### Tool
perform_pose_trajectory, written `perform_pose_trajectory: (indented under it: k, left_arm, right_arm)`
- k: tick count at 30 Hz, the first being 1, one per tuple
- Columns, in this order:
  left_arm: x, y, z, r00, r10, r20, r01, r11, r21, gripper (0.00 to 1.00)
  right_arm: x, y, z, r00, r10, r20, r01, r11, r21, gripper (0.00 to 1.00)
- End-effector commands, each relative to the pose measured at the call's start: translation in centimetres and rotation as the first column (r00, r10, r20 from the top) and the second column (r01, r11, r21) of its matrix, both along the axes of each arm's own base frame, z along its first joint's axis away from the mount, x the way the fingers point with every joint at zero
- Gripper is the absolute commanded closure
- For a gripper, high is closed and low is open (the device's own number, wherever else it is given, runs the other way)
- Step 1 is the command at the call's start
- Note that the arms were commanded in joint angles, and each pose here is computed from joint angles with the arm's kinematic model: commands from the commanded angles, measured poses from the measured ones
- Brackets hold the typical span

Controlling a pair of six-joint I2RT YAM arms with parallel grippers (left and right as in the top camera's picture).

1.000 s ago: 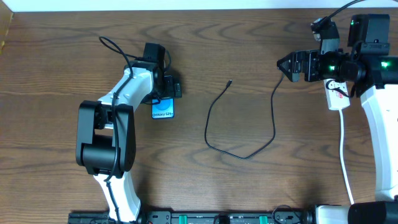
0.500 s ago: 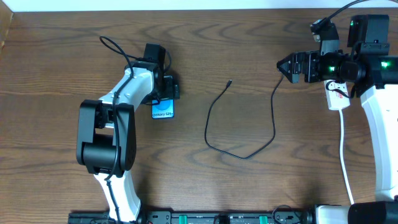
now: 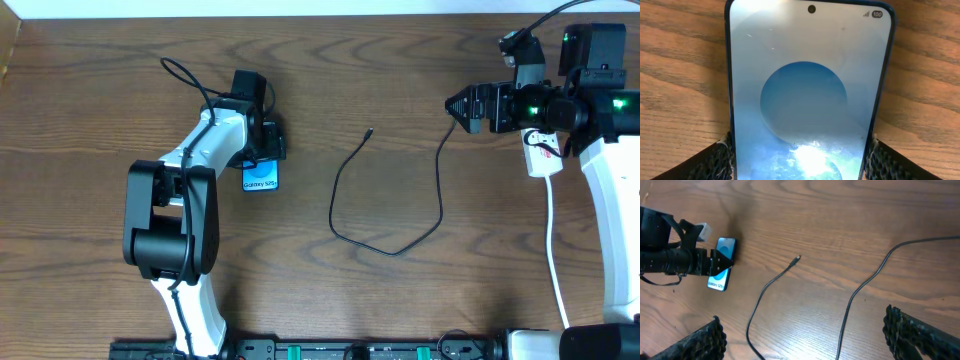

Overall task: Plug charger to phone and switch on socket
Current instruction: 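Lower the left gripper and grasp the phone's bottom edge, then lift the phone with the left gripper and tilt it upright toward center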

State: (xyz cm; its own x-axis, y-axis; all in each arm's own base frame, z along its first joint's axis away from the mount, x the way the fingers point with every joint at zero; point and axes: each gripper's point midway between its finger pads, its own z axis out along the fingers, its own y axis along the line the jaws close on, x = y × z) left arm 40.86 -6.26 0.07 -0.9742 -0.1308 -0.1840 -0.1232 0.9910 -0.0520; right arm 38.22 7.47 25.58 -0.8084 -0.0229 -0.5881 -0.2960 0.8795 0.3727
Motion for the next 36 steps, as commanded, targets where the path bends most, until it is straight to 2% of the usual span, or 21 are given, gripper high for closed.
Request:
perform_pose_trajectory:
  k: [1, 28, 31, 36]
  left_arm:
    - [0.0, -0.2, -0.3, 1.000, 0.018, -0.019, -0.018, 1.000, -0.013, 0.23]
    - [0.8, -0.4, 4.9, 0.994, 0.061, 0.089, -0.057, 0.997, -0.049, 0.25]
    - [0.9, -0.5, 5.9, 0.989, 0.107, 0.104, -0.100, 0.992, -0.071, 0.25]
    - [0.7, -2.4, 6.9, 0.983, 0.161, 0.084, -0.141, 0.969, -0.202, 0.25]
  right_arm:
    - [0.0, 0.5, 0.9, 0.999, 0.024, 0.024, -0.025, 1.000, 0.007, 0.01]
    - [0.0, 0.5, 0.8, 0.999, 0.024, 0.024, -0.025, 1.000, 0.007, 0.01]
    - [0.0, 0.5, 0.8, 0.999, 0.024, 0.024, -0.025, 1.000, 0.007, 0.01]
    - [0.0, 0.5, 0.8, 0.999, 0.024, 0.024, -0.024, 1.000, 0.007, 0.01]
